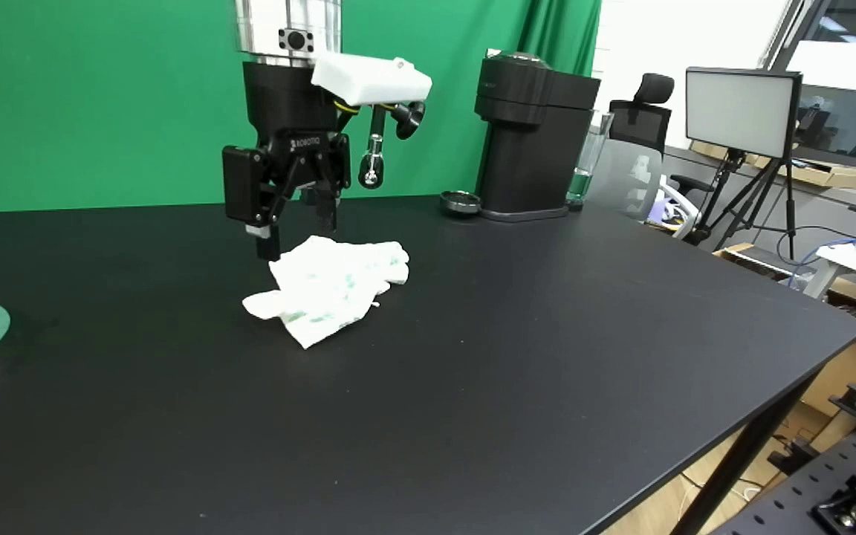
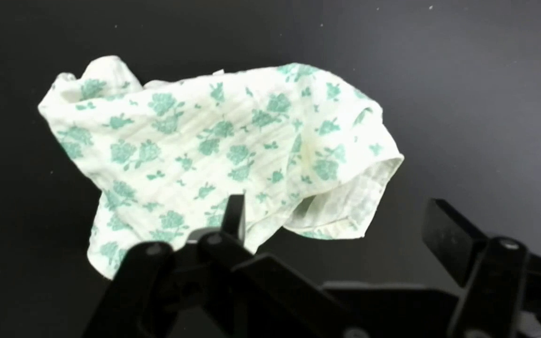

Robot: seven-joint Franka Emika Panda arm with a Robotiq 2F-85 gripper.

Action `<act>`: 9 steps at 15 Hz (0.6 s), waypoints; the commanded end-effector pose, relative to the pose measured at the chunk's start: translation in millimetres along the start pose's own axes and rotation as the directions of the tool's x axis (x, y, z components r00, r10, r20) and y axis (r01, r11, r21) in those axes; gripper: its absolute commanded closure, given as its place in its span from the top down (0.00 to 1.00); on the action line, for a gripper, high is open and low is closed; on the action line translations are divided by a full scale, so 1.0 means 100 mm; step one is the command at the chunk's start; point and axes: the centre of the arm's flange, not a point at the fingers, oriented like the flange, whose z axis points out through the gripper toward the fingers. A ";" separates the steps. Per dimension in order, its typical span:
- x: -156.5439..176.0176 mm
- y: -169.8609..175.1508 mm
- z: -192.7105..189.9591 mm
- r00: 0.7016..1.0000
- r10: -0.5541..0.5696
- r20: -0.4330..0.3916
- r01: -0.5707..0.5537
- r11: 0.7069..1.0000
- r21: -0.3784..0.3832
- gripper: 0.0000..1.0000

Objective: Place the white cloth on the table

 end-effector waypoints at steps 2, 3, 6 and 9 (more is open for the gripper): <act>-0.25 -0.11 -0.19 0.999 0.018 -0.033 -0.018 1.000 -0.011 1.00; -0.28 -0.12 -0.20 0.999 0.026 -0.022 -0.026 1.000 0.007 1.00; -0.18 -0.11 -0.11 0.999 0.028 -0.019 -0.028 0.999 0.022 1.00; -0.22 -0.14 -0.13 0.999 0.039 -0.012 -0.038 0.999 0.038 1.00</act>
